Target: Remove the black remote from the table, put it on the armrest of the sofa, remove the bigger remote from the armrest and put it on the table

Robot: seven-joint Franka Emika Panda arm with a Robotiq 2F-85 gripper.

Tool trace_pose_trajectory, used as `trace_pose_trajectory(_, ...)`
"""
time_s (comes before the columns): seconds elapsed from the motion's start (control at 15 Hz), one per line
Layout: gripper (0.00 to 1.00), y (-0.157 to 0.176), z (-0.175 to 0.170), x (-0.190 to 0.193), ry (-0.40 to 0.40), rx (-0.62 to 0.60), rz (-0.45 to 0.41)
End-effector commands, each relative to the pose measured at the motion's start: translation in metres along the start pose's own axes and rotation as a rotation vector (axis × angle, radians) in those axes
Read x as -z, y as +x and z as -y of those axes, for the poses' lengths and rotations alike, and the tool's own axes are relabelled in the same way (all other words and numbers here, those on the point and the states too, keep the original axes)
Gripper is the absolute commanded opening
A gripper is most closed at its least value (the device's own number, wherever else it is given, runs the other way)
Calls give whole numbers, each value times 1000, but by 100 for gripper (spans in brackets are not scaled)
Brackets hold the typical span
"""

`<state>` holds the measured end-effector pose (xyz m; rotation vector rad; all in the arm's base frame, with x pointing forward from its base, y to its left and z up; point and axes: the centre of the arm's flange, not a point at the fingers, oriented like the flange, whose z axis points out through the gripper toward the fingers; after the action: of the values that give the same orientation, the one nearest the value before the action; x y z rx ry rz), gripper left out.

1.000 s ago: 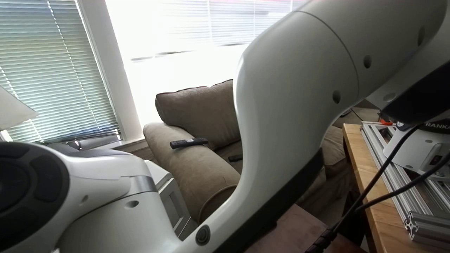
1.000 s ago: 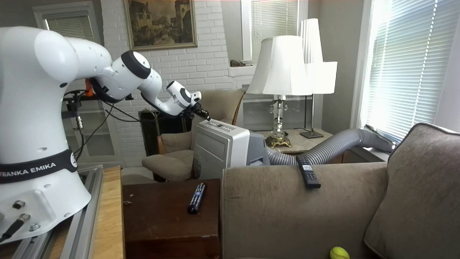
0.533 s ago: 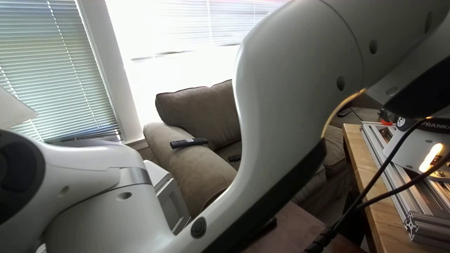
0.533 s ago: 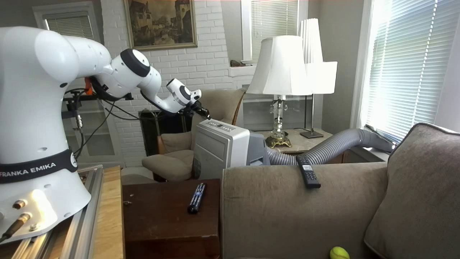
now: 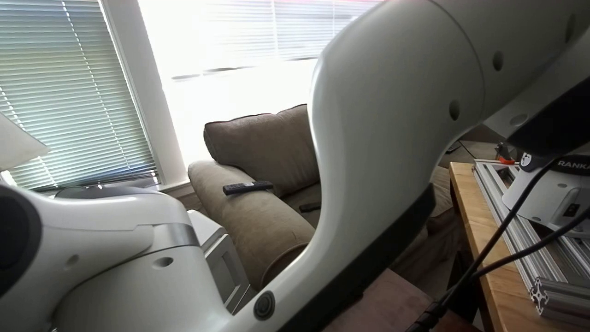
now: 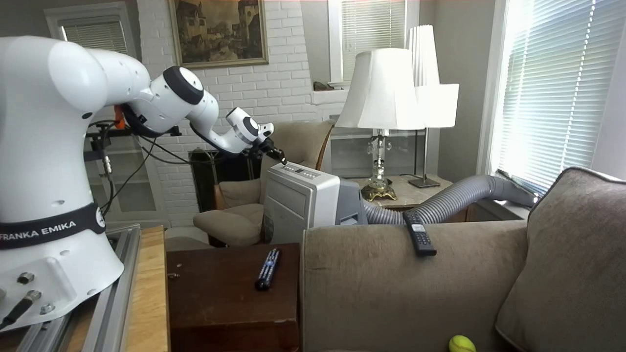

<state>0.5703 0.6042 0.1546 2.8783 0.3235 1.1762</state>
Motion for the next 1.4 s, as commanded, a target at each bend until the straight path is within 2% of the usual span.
trace_pose_trajectory(0.0,0,-5,0,5,-29,16,23)
trace_pose_trajectory(0.4,0,-24,2,-15,-75,40,93)
trace_pose_trajectory(0.73,0,-18,4,-15,-20,-7,22)
trace_pose_trajectory(1.33,0,-10,4,-6,7,-37,-13)
